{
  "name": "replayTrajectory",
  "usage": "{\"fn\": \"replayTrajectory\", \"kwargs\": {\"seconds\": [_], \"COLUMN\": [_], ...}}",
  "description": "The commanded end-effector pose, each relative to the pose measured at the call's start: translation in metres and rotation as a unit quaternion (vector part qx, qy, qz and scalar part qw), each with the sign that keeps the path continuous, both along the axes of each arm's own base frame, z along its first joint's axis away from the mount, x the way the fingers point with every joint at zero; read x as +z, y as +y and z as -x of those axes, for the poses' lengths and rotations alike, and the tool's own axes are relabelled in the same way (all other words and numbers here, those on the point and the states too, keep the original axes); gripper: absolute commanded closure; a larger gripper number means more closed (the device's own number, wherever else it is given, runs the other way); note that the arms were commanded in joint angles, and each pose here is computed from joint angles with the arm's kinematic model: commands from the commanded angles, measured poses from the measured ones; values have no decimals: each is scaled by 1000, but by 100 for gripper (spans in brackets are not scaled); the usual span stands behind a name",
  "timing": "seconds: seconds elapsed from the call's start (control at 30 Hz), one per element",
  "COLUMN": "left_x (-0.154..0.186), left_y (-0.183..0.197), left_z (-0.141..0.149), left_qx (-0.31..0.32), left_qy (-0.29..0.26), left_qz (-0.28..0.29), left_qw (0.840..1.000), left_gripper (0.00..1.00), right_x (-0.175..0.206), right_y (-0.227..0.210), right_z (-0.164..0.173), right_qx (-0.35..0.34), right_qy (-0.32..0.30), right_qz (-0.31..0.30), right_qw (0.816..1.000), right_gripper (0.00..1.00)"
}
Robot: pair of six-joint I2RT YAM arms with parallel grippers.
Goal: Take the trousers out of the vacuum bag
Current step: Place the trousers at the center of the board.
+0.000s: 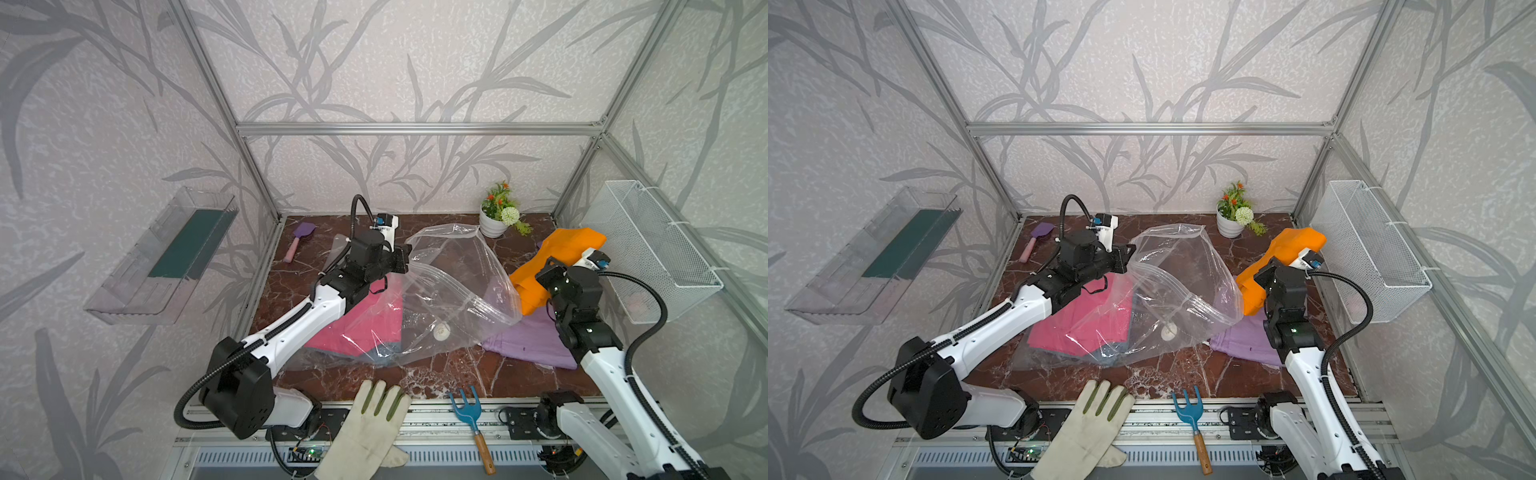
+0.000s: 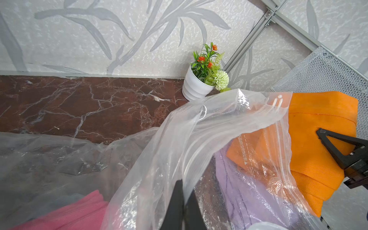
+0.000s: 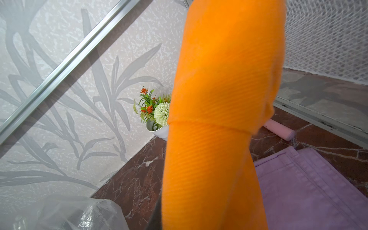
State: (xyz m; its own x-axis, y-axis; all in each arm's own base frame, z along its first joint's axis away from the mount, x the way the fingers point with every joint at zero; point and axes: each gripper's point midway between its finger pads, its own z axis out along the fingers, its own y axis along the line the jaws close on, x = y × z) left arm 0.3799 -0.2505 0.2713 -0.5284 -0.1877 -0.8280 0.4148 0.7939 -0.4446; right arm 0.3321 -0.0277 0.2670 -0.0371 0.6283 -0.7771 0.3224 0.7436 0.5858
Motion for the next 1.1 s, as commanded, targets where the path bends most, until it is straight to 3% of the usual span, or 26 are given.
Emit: {"fn": "replayTrajectory", "kwargs": {"seconds": [0.0,0.23,0.4,0.67,0.83,1.07], "left_x": [20,16,13,6,1,-5], "left_y": [9,10,10,11,11,6], "left_z": [-2,-5,-4,-5,-7,-10], "left_qx": [17,20,20,19,20,14], "left_qy": [-25,-21,-17,-11,-7,2], "left_qz": [16,18,17,12,10,16], "left_qw": [999,999,1000,1000,1000,1000], "left_gripper": [100,100,100,100,100,100], "right_x": [90,108,101,36,-24,-66], "right_y": [2,-1,1,-2,-10,-20], "right_z": [-8,-24,-36,-20,4,44], "right_qx": [1,-15,-15,-33,-56,-82], "right_qy": [-151,-181,-183,-139,-72,-3], "right_qz": [-22,-40,-57,-85,-88,-73], "right_qw": [988,983,981,986,992,994], "right_gripper": [100,100,100,100,100,100]}}
